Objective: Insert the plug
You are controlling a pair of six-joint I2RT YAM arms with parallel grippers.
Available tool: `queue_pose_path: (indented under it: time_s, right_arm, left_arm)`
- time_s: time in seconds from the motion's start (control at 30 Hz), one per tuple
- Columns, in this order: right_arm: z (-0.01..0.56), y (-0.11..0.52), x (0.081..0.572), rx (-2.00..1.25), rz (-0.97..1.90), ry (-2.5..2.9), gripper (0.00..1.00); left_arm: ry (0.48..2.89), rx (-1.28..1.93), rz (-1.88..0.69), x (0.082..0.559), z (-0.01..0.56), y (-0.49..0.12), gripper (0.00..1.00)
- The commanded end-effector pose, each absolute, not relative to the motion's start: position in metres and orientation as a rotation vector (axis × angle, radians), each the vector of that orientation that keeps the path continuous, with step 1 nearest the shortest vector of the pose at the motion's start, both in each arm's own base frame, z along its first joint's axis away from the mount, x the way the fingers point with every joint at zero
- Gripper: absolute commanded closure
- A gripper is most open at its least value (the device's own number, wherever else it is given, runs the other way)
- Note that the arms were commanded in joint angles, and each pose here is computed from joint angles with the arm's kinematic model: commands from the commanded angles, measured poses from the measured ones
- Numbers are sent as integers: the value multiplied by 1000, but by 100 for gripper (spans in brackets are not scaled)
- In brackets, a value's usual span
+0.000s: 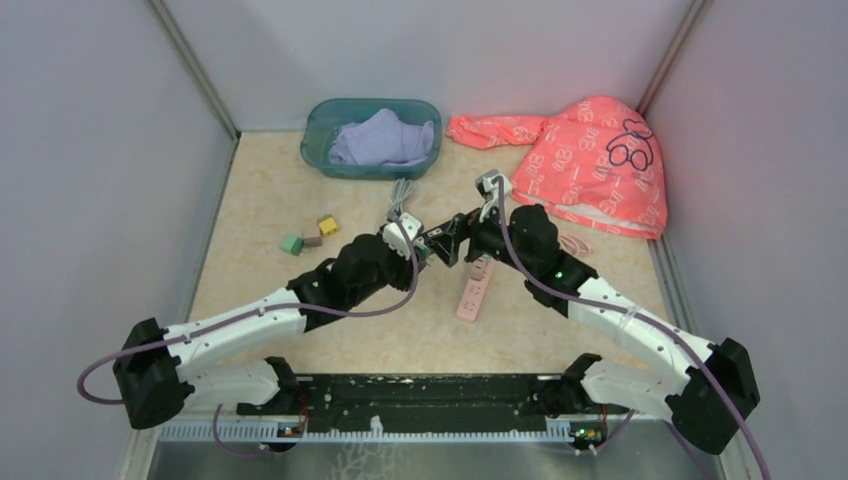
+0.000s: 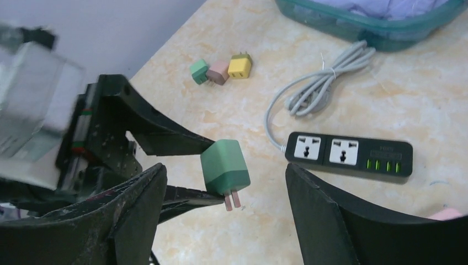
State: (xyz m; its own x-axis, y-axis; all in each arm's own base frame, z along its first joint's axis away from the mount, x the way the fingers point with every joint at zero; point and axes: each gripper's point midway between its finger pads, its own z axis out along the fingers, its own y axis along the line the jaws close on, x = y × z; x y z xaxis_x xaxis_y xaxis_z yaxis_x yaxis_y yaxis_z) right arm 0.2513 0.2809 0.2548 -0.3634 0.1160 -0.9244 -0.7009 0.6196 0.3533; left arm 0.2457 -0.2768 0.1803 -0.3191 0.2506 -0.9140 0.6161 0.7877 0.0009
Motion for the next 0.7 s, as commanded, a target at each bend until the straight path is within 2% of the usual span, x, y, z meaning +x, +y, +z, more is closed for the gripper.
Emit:
queue_pose_path:
  time_s: [0.0,0.5,0.67]
  right_arm:
    - [261,281,249,-419,1009,1833,23]
    - [261,291,243,-465,1129,1868,36]
    - [262,291,244,-459,1152,1863,43]
  left_arm:
    - [1653,632,-417,255,230,-286,65]
    - [1459,749,-526,231,249,-308,65]
    - [1441,766,-538,228,251,-312,65]
